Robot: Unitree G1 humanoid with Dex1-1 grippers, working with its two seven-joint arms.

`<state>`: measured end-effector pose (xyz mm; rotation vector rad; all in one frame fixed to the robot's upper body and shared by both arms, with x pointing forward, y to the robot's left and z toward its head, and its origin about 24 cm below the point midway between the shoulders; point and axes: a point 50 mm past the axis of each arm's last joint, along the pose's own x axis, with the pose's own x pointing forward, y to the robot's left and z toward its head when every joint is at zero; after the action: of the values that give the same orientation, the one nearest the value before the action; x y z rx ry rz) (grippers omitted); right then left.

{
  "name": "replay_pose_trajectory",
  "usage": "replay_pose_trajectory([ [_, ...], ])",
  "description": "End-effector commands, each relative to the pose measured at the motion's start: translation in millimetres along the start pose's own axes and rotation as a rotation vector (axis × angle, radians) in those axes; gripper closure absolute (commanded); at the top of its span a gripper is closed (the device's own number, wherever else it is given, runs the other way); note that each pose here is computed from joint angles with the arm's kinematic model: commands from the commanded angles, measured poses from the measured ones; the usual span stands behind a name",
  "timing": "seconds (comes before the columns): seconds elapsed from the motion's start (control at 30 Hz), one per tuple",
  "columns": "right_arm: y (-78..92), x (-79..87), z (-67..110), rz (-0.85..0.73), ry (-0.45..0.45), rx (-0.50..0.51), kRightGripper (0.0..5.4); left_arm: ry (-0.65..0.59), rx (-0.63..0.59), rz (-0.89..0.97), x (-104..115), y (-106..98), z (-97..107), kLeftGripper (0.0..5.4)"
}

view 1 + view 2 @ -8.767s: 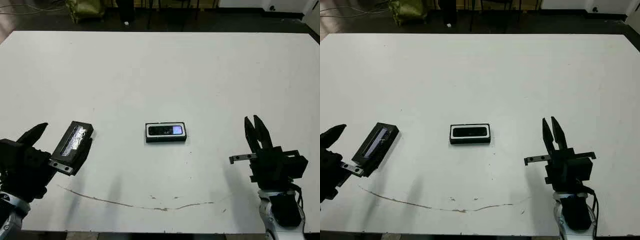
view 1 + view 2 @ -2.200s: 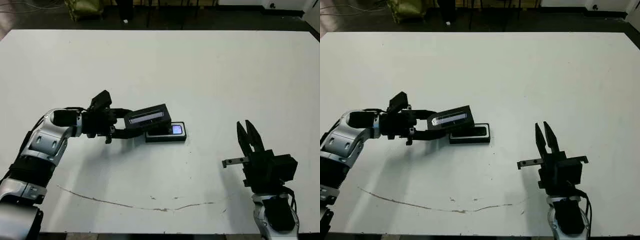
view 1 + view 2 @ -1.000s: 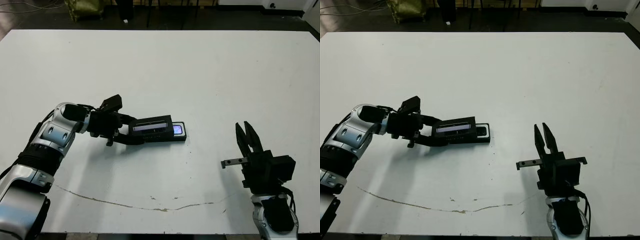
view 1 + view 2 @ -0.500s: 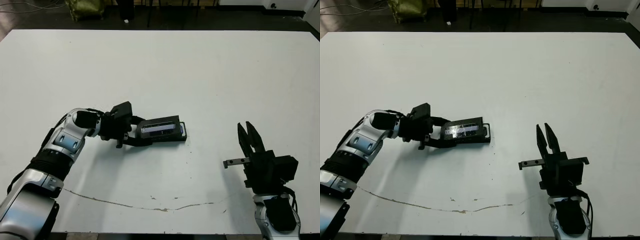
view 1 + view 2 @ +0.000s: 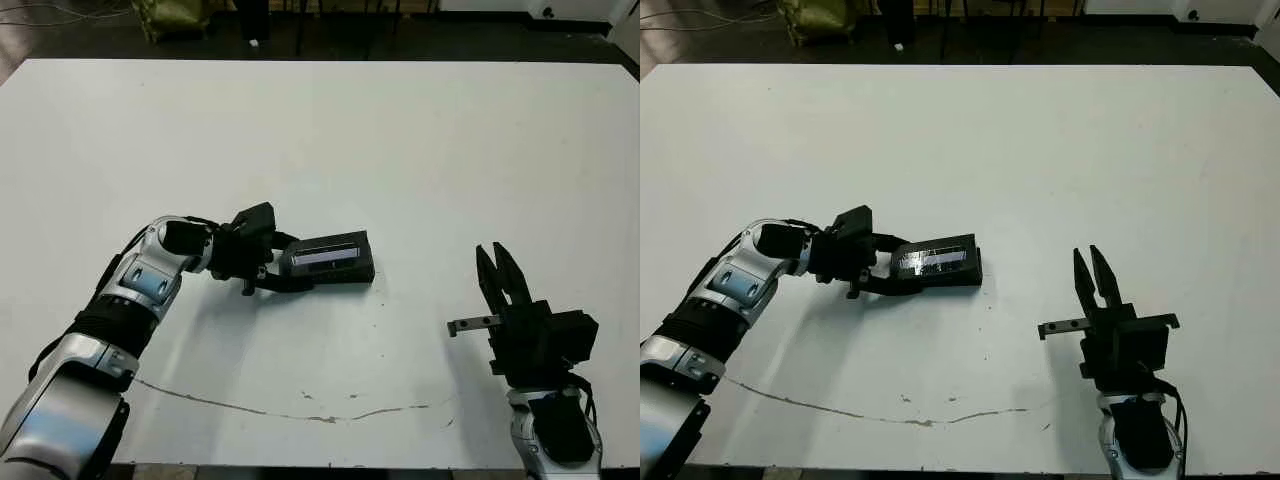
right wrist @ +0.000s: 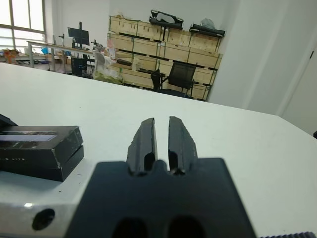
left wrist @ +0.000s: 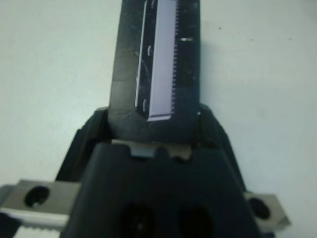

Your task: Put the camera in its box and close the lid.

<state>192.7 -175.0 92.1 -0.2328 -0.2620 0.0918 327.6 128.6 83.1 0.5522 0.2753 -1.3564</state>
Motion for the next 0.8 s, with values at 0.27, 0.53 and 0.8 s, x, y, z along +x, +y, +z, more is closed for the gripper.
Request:
replay_pose_trajectory([
  [0.27,-1.6,-3.5,-7.4,0.01,0.031,0.016,5.4,0.045,-0.02,-0.052,14,-2,-1,3.09],
  [0.53,0.5,-5.1,-4.9,0.001,0.045,-0.006,5.4,0.072,0.002,-0.09,23,-1,7,3.09],
  [0.8,0.5,-5.1,-5.8,0.004,0.037,-0.013,5.4,0.093,-0.012,-0.139,32,-2,8,3.09],
])
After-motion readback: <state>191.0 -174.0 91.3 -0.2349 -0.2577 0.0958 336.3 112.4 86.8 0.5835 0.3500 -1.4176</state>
